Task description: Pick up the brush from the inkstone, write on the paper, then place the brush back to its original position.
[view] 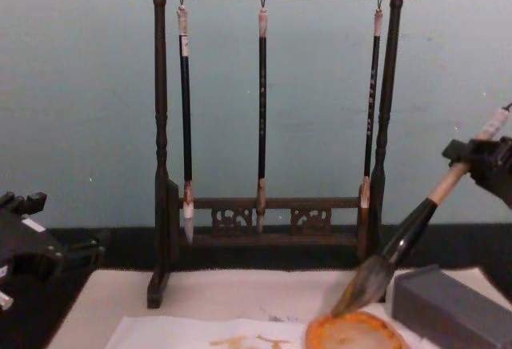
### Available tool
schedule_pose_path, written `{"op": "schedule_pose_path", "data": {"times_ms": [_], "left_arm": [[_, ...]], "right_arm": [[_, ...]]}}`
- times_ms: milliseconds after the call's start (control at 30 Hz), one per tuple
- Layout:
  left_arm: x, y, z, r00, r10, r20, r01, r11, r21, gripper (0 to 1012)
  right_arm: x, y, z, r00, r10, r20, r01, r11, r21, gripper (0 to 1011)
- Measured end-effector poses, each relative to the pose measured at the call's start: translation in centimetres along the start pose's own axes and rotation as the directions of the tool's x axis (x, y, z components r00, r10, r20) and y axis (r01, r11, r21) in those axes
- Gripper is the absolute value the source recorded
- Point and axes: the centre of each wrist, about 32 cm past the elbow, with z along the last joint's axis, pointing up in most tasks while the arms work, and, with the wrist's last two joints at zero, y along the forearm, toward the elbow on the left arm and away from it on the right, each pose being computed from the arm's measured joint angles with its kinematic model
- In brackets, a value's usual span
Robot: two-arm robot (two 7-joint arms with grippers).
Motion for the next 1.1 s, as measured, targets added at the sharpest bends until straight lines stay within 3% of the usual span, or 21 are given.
{"op": "schedule_pose_path", "data": {"times_ms": [467,1100], "left_arm": [[0.00,0.00,0.00,1.0000,0.000,0.000,0.000,1.0000,0.000,1010],[0.00,0.00,0.00,1.0000,0.000,0.000,0.000,1.0000,0.000,1010]], "right_arm": [[1.0,0.2,-0.9,0.999,-0.030,-0.041,0.029,0.999,-0.024,177],[1.7,0.5,-1.5,0.997,-0.058,-0.049,0.057,0.998,-0.031,177]]}}
